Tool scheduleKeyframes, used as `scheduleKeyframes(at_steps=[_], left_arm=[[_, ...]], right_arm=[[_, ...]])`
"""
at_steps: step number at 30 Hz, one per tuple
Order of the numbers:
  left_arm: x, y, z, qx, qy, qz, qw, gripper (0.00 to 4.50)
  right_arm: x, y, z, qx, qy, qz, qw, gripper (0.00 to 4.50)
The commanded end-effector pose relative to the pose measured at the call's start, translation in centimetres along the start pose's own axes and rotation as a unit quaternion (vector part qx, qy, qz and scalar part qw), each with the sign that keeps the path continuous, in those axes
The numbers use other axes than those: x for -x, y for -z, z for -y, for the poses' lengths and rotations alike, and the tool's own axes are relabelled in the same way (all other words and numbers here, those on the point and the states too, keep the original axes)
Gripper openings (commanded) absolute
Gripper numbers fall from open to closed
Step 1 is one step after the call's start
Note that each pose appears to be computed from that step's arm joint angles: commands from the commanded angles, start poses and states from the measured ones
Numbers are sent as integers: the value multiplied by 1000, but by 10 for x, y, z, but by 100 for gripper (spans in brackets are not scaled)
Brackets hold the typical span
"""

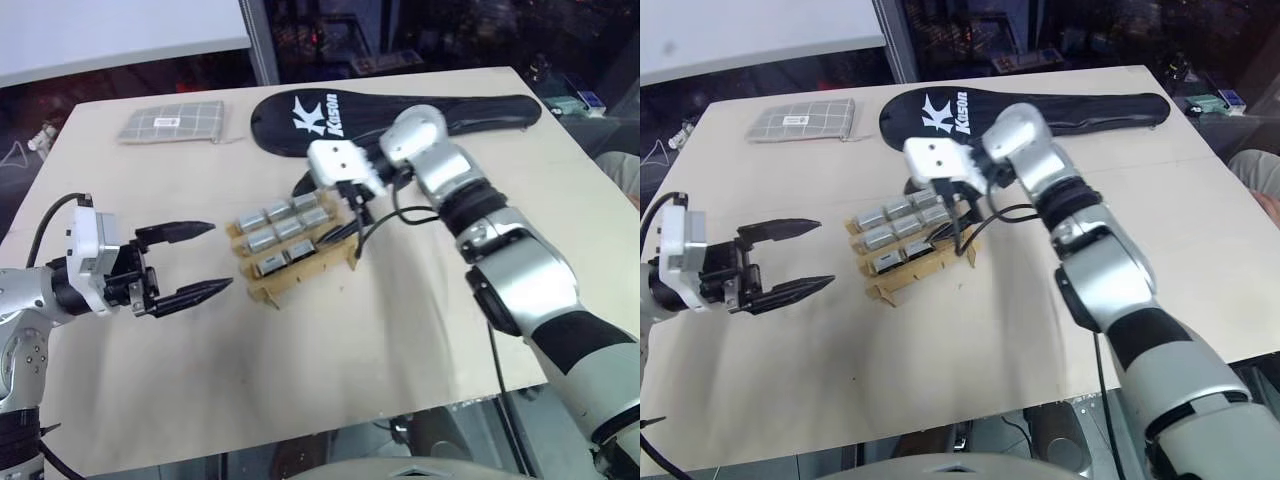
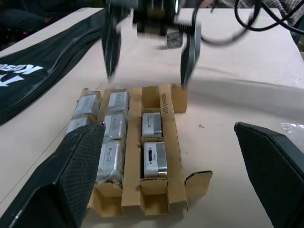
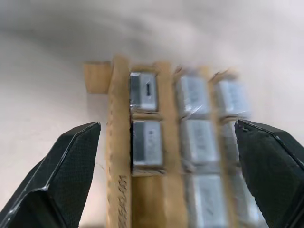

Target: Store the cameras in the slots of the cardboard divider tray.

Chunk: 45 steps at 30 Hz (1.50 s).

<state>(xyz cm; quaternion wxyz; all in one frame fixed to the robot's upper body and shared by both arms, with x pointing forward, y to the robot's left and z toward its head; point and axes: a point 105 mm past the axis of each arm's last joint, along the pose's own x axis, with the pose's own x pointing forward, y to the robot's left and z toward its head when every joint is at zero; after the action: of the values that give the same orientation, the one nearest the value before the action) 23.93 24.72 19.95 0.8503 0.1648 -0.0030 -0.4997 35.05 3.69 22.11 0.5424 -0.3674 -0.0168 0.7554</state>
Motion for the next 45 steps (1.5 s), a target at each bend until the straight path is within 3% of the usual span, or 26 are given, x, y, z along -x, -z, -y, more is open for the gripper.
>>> scheduleKeyframes(at_steps=[1,3,6,8,14,21,34,36,41,43,45], left_arm=[[-10,-6,3,-13,19,14,1000,450],[-13,-9,1,-15,23,20,999,450],[-21,-9,0,-12,38,29,999,450],[-24,-9,1,-12,45,30,998,450],[-35,-10,-3,-10,68,42,997,450],[-39,-9,-8,-12,81,42,996,450],[-37,-9,-9,-14,82,38,996,450],[-36,-10,-9,-14,80,38,996,450],[-34,-9,-9,-12,76,35,996,450],[-34,-9,-9,-14,73,34,997,450],[-33,-9,-9,-14,72,33,997,450]], right_arm=[[43,4,-8,-28,47,22,998,449],[67,17,-6,-53,121,9,991,449],[120,41,-26,-120,225,1,967,449],[136,50,-38,-146,260,-7,954,449],[197,119,-88,-259,420,-104,863,449],[197,150,-103,-338,503,-98,790,449],[178,163,-101,-377,503,-75,774,449],[176,164,-99,-381,502,-72,773,409],[177,171,-93,-383,499,-82,773,188],[176,172,-91,-380,496,-84,776,144],[176,174,-90,-379,496,-83,777,66]])
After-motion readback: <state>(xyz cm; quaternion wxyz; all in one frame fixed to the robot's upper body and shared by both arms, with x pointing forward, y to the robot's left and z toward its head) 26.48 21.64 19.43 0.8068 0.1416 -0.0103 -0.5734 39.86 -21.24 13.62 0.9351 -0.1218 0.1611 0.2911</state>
